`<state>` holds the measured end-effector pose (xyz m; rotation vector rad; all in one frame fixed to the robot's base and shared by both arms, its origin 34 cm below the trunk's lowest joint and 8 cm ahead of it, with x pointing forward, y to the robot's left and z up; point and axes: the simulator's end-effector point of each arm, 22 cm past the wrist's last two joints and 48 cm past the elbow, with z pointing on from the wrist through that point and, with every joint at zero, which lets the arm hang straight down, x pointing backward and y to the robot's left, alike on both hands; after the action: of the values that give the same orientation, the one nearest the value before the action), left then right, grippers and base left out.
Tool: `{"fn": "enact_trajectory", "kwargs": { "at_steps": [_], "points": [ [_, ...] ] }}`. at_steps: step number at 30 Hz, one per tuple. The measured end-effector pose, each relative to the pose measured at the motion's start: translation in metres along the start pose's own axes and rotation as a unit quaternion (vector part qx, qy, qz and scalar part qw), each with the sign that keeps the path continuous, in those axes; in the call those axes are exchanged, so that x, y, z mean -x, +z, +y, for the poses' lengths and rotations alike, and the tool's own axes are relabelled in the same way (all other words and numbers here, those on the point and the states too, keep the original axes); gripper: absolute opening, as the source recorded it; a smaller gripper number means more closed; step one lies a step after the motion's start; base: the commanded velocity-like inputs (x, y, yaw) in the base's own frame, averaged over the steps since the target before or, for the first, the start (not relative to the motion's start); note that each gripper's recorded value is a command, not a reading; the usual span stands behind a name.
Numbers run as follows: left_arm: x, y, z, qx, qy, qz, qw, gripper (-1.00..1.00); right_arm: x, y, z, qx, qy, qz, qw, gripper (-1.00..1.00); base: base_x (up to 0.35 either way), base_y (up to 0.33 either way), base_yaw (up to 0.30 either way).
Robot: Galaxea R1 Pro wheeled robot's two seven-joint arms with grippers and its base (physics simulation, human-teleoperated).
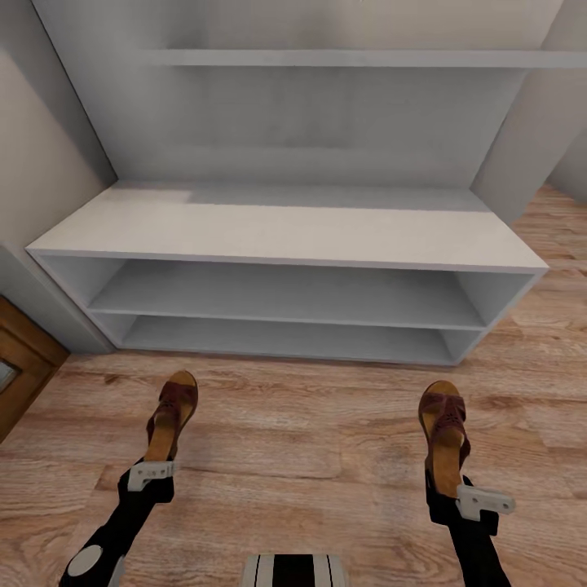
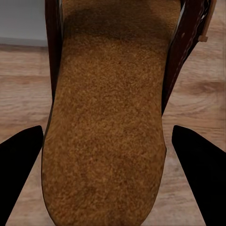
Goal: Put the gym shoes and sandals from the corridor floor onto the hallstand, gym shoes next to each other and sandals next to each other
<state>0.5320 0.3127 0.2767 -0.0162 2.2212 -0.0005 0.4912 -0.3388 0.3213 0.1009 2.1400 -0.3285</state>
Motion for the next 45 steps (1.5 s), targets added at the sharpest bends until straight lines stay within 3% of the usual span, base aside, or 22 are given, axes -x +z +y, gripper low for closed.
{"fn": "enact_trajectory", "kwargs": {
  "at_steps": [6, 8, 9, 13, 26, 45],
  "points": [
    [0.021, 0.015, -0.043, -0.019, 0.006, 0.015, 0.9997, -1.00, 0.000, 0.000, 0.001, 0.000, 0.000, 0.000, 1.0000, -1.00, 0.000, 0.000, 0.000],
    [0.039, 0.021, -0.089, -0.048, 0.015, 0.025, 0.9984, -1.00, -0.001, -0.001, 0.003, 0.002, 0.000, 0.001, 1.0000, -1.00, 0.000, 0.000, 0.000],
    [0.039, 0.022, -0.084, -0.043, 0.015, 0.025, 0.9987, -1.00, -0.001, -0.001, 0.003, 0.002, 0.000, 0.001, 1.0000, -1.00, 0.000, 0.000, 0.000],
    [0.062, 0.028, -0.115, -0.051, 0.011, 0.021, 0.9984, -1.00, -0.003, -0.002, 0.004, 0.003, 0.000, 0.003, 1.0000, -1.00, 0.000, 0.000, 0.000],
    [0.101, 0.043, -0.136, -0.039, 0.006, 0.017, 0.9991, -1.00, -0.002, -0.006, 0.010, 0.005, 0.004, 0.003, 1.0000, -1.00, 0.000, 0.000, 0.000],
    [0.138, 0.042, -0.149, -0.047, 0.012, -0.011, 0.9988, -1.00, -0.006, -0.009, 0.020, 0.016, 0.002, 0.007, 0.9998, -1.00, 0.000, 0.000, 0.000]
  ]
}}
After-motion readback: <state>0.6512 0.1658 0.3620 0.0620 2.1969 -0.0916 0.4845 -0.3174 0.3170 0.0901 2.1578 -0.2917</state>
